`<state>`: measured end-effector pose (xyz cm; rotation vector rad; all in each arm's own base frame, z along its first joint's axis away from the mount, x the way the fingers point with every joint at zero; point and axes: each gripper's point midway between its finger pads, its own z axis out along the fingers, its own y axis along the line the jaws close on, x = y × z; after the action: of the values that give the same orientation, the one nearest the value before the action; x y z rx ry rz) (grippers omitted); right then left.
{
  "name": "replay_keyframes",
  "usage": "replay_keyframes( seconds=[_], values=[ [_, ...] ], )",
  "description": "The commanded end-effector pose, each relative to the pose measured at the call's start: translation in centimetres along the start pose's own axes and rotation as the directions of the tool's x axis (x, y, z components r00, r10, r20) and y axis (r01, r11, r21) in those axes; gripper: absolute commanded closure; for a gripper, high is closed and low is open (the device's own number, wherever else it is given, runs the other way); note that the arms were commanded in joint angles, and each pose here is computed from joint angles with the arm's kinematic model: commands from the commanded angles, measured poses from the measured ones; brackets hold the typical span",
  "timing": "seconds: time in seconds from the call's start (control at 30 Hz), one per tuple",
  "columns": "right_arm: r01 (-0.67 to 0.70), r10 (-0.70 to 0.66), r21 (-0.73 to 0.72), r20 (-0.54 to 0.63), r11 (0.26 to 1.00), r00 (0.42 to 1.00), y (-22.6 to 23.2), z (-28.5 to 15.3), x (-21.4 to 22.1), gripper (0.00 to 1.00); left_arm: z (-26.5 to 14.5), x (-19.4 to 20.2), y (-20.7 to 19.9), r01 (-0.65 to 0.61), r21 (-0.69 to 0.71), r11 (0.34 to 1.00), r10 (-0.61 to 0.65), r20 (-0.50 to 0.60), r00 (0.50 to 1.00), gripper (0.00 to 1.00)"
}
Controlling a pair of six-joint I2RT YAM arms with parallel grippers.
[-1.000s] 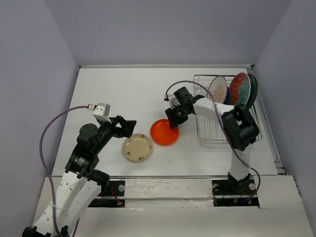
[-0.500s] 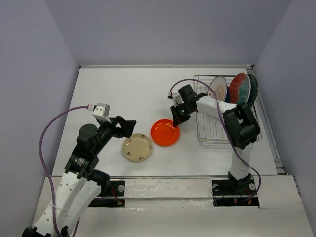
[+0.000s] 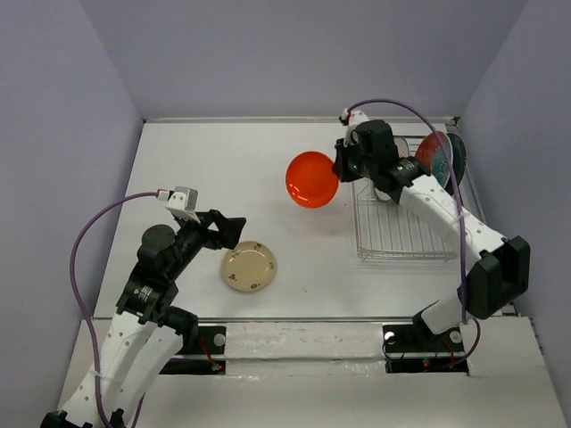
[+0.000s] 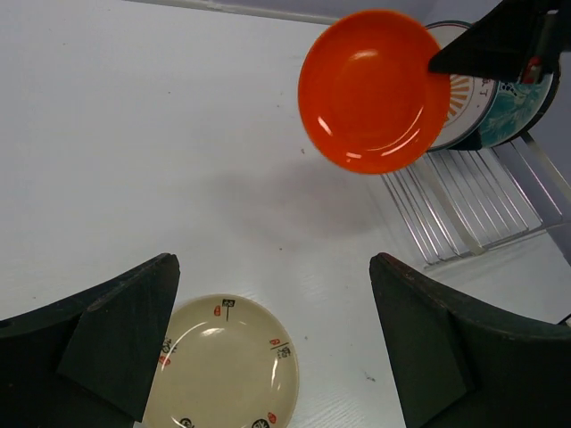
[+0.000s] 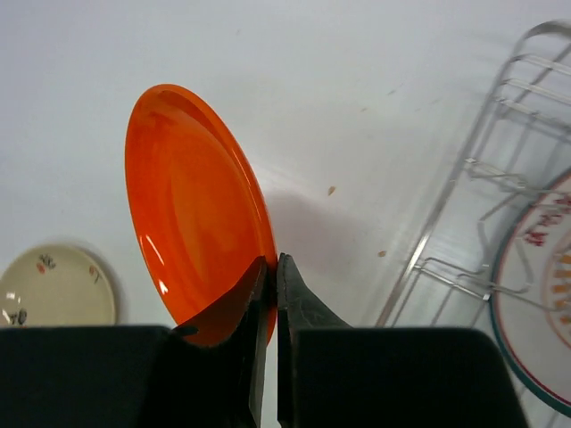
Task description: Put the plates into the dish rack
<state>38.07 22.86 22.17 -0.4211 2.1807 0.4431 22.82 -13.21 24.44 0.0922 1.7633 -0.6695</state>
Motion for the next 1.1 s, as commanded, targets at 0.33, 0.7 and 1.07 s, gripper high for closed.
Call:
replay_keyframes(
  seconds=[0.33, 0.7, 1.07],
  values=[
    [-0.176, -0.109, 0.821, 0.277, 0.543, 0.955, -15.4, -13.5, -6.7, 0.93, -0.4, -1.6, -0.9, -0.017, 0.044, 0.999, 0.015, 0.062, 0.998, 0.01],
    [-0.052, -0.149, 0.902, 0.127, 0.428, 0.981, -18.0, -12.3, -7.0, 0.93, -0.7, -1.9, -1.2, -0.022, 0.053, 0.998, 0.018, 0.078, 0.997, 0.01],
    [0.071, -0.083, 0.904, -0.040, 0.421, 0.996, -21.1, -6.2, -2.6, 0.93, -0.9, -2.0, -1.4, -0.025, 0.066, 0.997, 0.019, 0.083, 0.996, 0.01]
  ],
)
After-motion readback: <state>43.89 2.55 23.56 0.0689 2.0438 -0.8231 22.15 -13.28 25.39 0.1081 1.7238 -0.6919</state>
